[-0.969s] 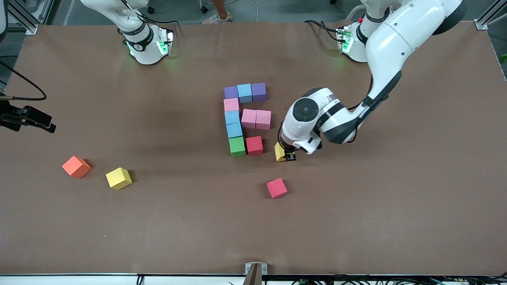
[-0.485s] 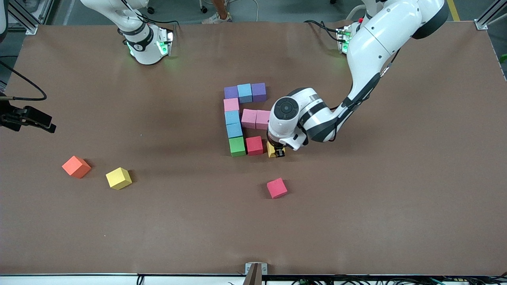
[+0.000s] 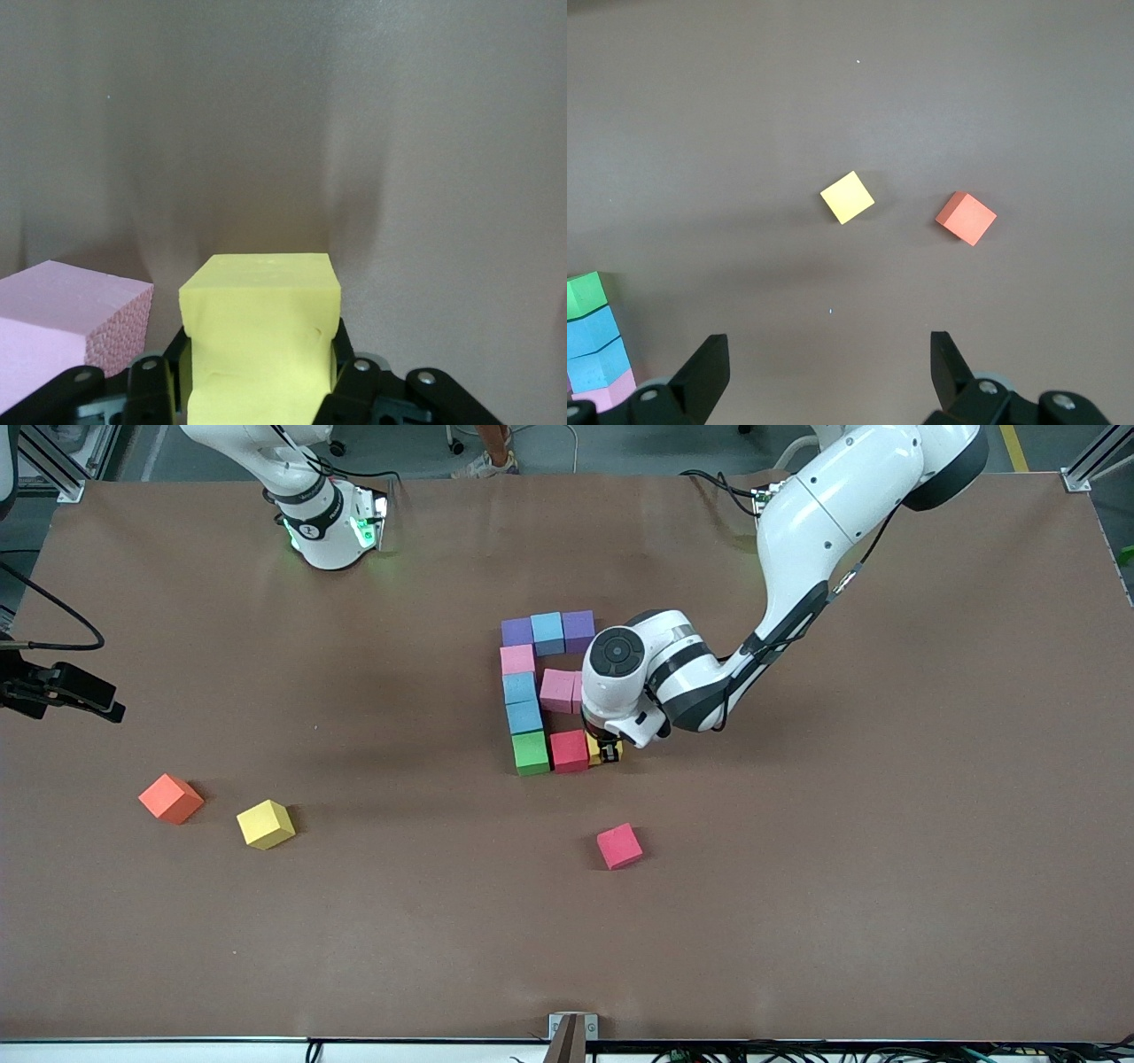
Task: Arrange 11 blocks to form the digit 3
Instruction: 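Carry the yellow cube onto the shape beside the red cube with the left gripper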
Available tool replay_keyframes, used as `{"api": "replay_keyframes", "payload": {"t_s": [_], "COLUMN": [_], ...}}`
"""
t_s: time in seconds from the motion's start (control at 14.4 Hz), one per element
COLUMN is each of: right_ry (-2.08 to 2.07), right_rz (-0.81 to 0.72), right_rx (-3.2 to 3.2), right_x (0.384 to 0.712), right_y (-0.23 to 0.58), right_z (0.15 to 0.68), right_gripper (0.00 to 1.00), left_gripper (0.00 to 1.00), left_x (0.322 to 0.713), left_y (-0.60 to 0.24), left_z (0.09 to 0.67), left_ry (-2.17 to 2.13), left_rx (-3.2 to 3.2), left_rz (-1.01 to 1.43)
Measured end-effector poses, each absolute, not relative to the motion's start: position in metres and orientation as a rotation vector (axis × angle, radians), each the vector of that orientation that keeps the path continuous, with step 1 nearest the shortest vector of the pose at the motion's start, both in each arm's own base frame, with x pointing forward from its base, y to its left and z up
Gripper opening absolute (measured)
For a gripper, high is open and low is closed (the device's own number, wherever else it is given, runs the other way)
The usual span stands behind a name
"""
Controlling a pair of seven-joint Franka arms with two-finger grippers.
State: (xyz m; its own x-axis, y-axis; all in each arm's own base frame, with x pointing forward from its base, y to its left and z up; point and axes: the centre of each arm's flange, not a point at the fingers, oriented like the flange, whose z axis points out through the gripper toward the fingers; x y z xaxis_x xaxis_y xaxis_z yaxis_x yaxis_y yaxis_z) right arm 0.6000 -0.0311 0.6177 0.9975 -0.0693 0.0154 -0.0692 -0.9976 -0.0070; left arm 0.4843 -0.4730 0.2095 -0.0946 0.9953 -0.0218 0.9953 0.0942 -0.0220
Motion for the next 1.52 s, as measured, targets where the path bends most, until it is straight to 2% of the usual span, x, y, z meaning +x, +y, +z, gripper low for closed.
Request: {"api": "replay_keyframes", "payload": {"t_s": [1.52], "right_ry": [0.109], "right_rz": [-0.029], "right_rx": [-3.133], "right_x": [0.6], "right_y": [-0.031], "right_z": [0.618], "right_gripper": [1.0], "left_gripper": [0.16], "left_x": [0.484], "left_y": [-0.491], "left_z": [0.208], "left_ry": [2.331], "left_rx": [2.125], "left_rz": [0.013]}}
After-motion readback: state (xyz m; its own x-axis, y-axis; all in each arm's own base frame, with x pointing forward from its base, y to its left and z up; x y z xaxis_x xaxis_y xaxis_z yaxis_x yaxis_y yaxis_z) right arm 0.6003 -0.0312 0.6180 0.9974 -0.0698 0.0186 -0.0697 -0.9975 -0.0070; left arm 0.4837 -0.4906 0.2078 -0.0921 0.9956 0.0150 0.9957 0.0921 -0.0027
